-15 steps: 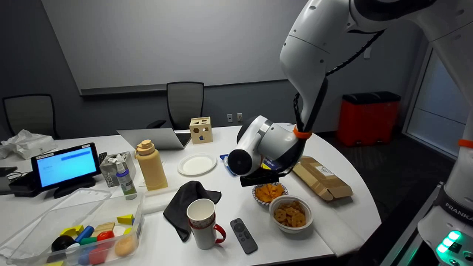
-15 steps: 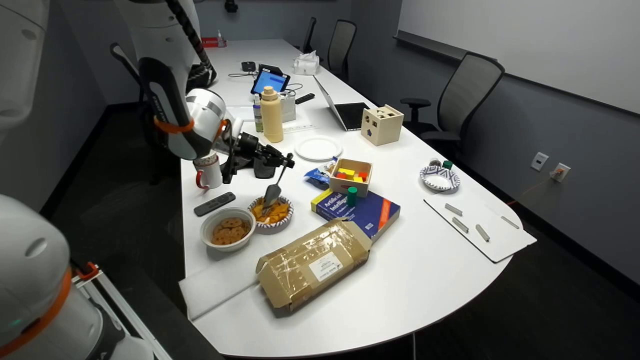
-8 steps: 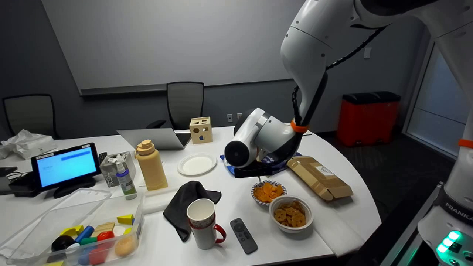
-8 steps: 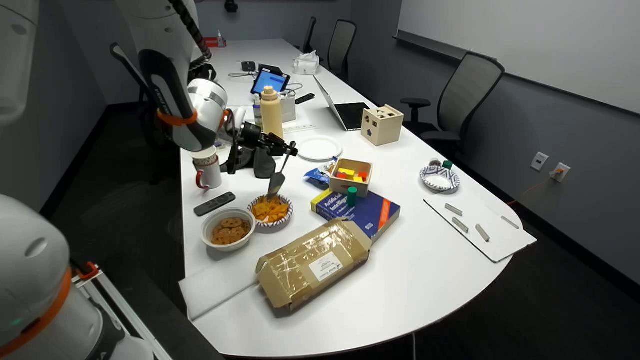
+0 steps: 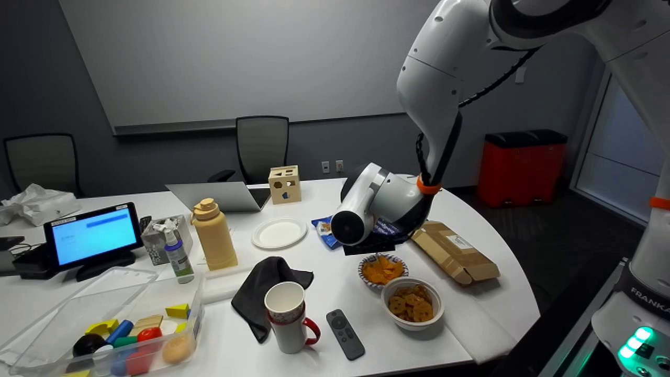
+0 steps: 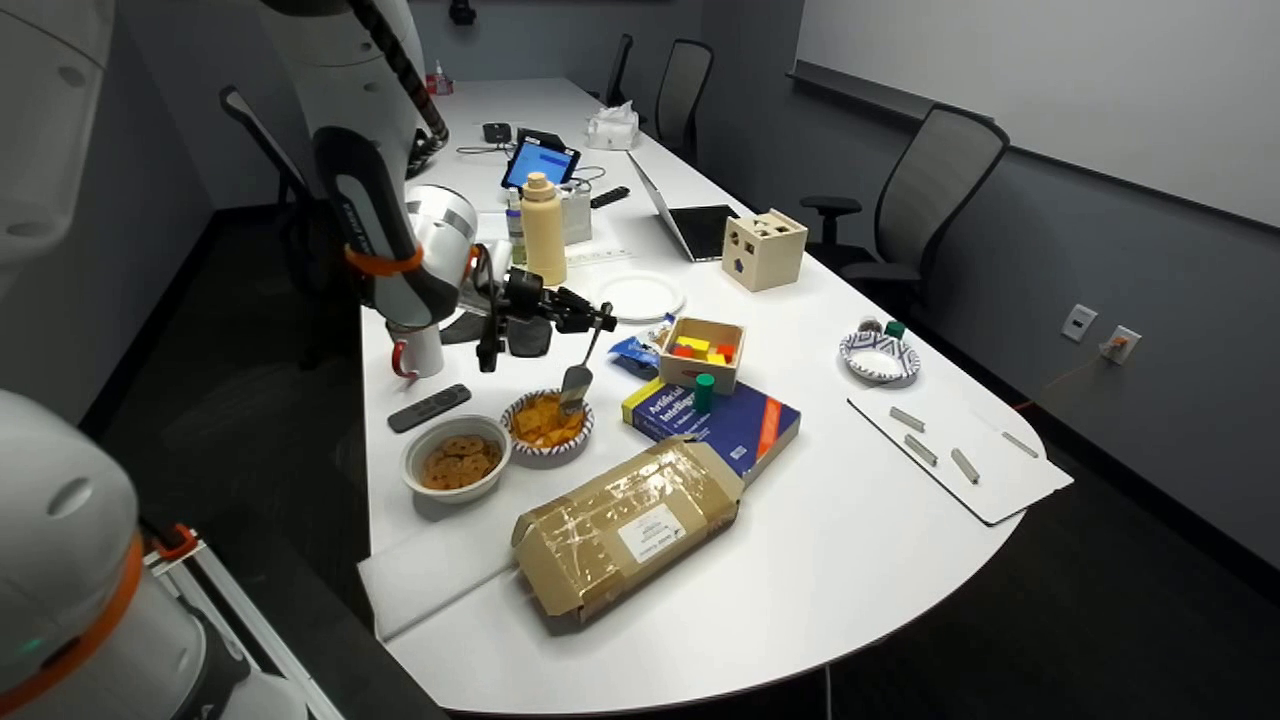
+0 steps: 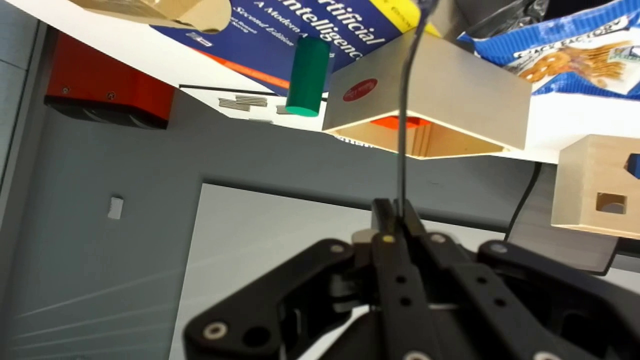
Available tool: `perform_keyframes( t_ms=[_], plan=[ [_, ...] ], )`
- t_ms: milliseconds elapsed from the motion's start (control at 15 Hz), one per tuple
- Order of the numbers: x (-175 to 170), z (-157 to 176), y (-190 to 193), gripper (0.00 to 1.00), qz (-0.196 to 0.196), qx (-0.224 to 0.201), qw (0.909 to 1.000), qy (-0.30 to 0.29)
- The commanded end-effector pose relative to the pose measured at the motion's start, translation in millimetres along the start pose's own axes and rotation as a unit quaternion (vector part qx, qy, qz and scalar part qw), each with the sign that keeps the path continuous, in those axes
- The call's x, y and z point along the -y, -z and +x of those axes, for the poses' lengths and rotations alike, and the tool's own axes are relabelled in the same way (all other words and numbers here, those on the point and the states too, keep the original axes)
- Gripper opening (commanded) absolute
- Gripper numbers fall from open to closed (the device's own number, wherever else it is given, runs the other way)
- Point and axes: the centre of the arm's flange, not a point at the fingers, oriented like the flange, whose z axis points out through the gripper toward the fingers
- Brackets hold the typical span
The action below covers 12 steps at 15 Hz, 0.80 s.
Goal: Use the snake slicer to stir in the furthest bowl
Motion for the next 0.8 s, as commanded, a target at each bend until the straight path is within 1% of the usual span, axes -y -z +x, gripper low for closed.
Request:
perform_keyframes(
  t_ms=[0,200,267,467,533,733],
  plan=[
    [-10.8,0.1,-1.2,0.01,-0.001,-0.004,0.9999,-0.011],
    [-16.8,1.1,5.4,0.01,-0.017,0.022,0.9995,0.014],
    [-18.8,0.5,8.2,0.01,-0.03,0.027,0.9989,0.025],
    [-19.3,-3.9,15.7,0.01,-0.044,0.066,0.9962,0.034],
    [-19.1,-3.7,19.9,0.01,-0.045,0.073,0.9959,0.031],
    [-10.7,0.1,32.2,0.01,-0.022,0.09,0.9957,-0.001]
  ],
)
